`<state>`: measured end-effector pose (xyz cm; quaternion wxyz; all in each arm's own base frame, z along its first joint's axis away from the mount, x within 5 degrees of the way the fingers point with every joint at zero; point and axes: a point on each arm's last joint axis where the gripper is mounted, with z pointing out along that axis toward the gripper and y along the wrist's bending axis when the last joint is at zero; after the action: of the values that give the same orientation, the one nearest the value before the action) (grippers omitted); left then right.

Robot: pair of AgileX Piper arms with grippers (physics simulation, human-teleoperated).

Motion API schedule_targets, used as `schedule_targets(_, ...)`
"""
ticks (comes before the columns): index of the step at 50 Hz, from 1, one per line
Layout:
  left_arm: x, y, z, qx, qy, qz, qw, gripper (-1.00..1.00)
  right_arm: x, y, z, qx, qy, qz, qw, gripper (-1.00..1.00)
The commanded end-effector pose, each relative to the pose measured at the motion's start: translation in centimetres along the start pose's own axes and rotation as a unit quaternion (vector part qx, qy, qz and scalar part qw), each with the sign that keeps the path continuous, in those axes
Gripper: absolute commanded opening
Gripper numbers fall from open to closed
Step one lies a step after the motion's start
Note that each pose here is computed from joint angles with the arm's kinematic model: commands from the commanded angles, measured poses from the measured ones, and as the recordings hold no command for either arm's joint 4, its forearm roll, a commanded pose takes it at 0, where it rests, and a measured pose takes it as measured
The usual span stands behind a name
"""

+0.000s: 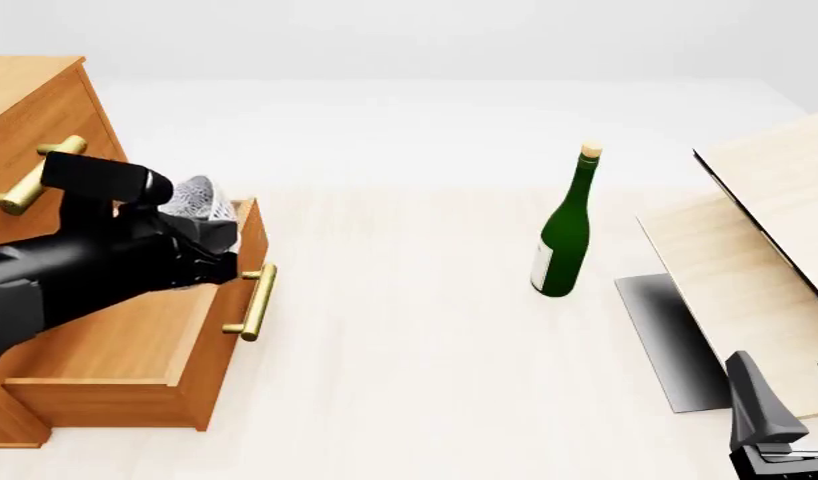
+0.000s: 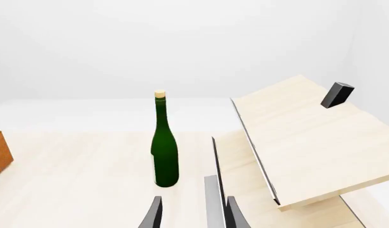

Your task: Put the bowl in the bottom drawer of the cabinet.

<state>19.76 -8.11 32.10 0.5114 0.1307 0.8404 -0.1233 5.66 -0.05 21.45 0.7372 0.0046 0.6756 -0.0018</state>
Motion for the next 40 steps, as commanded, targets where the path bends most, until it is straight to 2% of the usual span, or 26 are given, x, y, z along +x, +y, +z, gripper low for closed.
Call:
schedule_targets(1, 0.6, 0.9, -1.0, -0.018, -0.01, -0.009, 0.9997, -1.0, 0.0, 0.0, 0.0, 0.0, 0.0, 0.0, 1.0, 1.0)
schedule_targets(4, -0.3, 1.0, -2.0, -0.024, -0.011, -0.012, 0.9996, -1.0, 0.0, 0.0, 0.0, 0.0, 0.0, 0.0, 1.0, 1.0)
schedule_targets(6, 0.3, 1.3, -2.0, -0.03, -0.015, -0.015, 0.9993, -1.0, 0.0, 0.0, 0.0, 0.0, 0.0, 0.0, 1.0, 1.0)
schedule_targets(7, -0.3, 1.4, -2.5, -0.034, -0.015, -0.015, 0.9992, -1.0, 0.0, 0.0, 0.0, 0.0, 0.0, 0.0, 1.0, 1.0)
schedule_targets(12, 1.3, 2.0, -1.7, -0.043, -0.013, -0.023, 0.9987, -1.0, 0.0, 0.0, 0.0, 0.0, 0.0, 0.0, 1.0, 1.0)
schedule_targets(23, 2.2, 2.6, -1.0, -0.056, -0.005, -0.028, 0.998, -1.0, 0.0, 0.0, 0.0, 0.0, 0.0, 0.0, 1.0, 1.0)
schedule_targets(25, 1.2, 2.6, -1.8, -0.06, -0.003, -0.03, 0.9978, -1.0, 0.0, 0.0, 0.0, 0.0, 0.0, 0.0, 1.0, 1.0)
schedule_targets(27, 1.8, 2.8, -1.5, -0.062, -0.002, -0.03, 0.9976, -1.0, 0.0, 0.0, 0.0, 0.0, 0.0, 0.0, 1.0, 1.0)
schedule_targets(31, 1.2, 3.1, -1.8, -0.07, -0.004, -0.03, 0.9971, -1.0, 0.0, 0.0, 0.0, 0.0, 0.0, 0.0, 1.0, 1.0)
schedule_targets(34, 2.5, 3.3, -1.0, -0.071, -0.003, -0.031, 0.997, -1.0, 0.0, 0.0, 0.0, 0.0, 0.0, 0.0, 1.0, 1.0)
schedule_targets(35, 2.5, 3.3, -1.0, -0.073, -0.003, -0.031, 0.9969, -1.0, 0.0, 0.0, 0.0, 0.0, 0.0, 0.0, 1.0, 1.0)
schedule_targets(36, 1.8, 3.4, -1.3, -0.074, -0.004, -0.032, 0.9967, -1.0, 0.0, 0.0, 0.0, 0.0, 0.0, 0.0, 1.0, 1.0)
schedule_targets(40, 2.9, 3.8, -0.6, -0.081, -0.003, -0.033, 0.9962, -1.0, 0.0, 0.0, 0.0, 0.0, 0.0, 0.0, 1.0, 1.0)
